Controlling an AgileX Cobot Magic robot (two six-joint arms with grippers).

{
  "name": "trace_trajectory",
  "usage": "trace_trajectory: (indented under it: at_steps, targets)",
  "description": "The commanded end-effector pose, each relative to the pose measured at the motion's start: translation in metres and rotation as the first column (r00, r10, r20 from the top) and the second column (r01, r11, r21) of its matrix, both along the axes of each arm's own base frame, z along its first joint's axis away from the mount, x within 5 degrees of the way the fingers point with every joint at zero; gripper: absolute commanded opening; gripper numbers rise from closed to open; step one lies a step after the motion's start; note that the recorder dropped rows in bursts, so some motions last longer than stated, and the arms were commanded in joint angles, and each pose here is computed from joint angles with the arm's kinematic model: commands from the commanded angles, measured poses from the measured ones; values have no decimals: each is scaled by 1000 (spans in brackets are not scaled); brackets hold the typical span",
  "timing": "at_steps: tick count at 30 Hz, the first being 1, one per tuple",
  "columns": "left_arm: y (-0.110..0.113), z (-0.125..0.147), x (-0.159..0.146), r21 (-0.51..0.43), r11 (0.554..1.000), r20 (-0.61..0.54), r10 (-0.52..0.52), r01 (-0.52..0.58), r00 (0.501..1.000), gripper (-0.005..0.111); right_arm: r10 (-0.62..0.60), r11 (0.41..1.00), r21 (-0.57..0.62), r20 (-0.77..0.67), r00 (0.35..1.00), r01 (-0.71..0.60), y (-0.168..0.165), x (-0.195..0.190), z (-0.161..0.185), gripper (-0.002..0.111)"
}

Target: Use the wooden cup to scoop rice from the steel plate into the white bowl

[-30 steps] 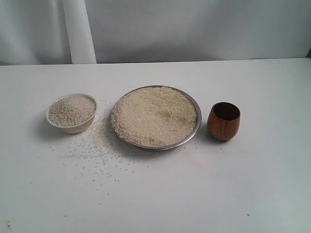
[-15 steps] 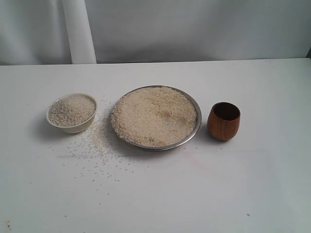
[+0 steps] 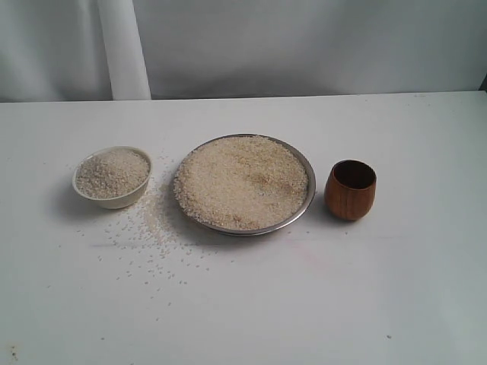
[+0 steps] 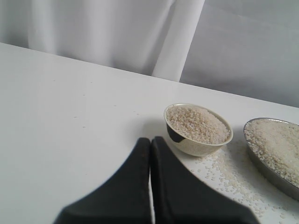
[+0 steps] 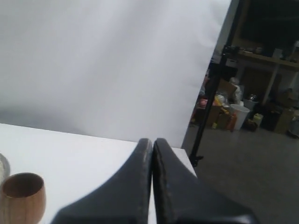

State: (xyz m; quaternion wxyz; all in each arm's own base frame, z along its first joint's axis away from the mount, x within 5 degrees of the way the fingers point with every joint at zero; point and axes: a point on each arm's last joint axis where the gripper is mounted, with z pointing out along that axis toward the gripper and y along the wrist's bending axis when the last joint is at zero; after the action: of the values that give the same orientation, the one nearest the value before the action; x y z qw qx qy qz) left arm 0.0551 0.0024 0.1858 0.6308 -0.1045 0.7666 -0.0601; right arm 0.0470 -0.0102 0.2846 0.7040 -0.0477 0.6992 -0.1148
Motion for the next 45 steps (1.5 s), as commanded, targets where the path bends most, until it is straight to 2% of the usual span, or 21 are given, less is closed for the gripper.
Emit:
trace_trajectory:
  at_steps: [1, 4, 8, 20, 28, 33, 45]
  targets:
    - [0, 3, 0, -5, 1000, 19, -4, 4, 1000, 0, -3, 1000, -4, 30, 1000, 3, 1, -3, 0, 0]
    - [0, 3, 0, -5, 1000, 19, -4, 4, 1000, 0, -45, 999, 6, 41, 998, 45, 0, -7, -2, 0]
    - [0, 3, 0, -5, 1000, 19, -4, 4, 1000, 0, -97, 993, 61, -38, 995, 99, -3, -6, -13, 0]
    - [0, 3, 0, -5, 1000, 19, -4, 4, 1000, 0, -19, 991, 128, -96, 995, 31, 4, 9, -87, 0]
    - [0, 3, 0, -5, 1000, 19, -4, 4, 1000, 0, 27, 991, 136, -177, 984, -3, 6, 8, -95, 0]
    - [0, 3, 0, -5, 1000, 19, -4, 4, 1000, 0, 48, 983, 186, -236, 971, -3, 7, 7, -101, 0]
    - [0, 3, 0, -5, 1000, 19, -4, 4, 1000, 0, 53, 978, 208, -238, 970, -3, 7, 7, -101, 0]
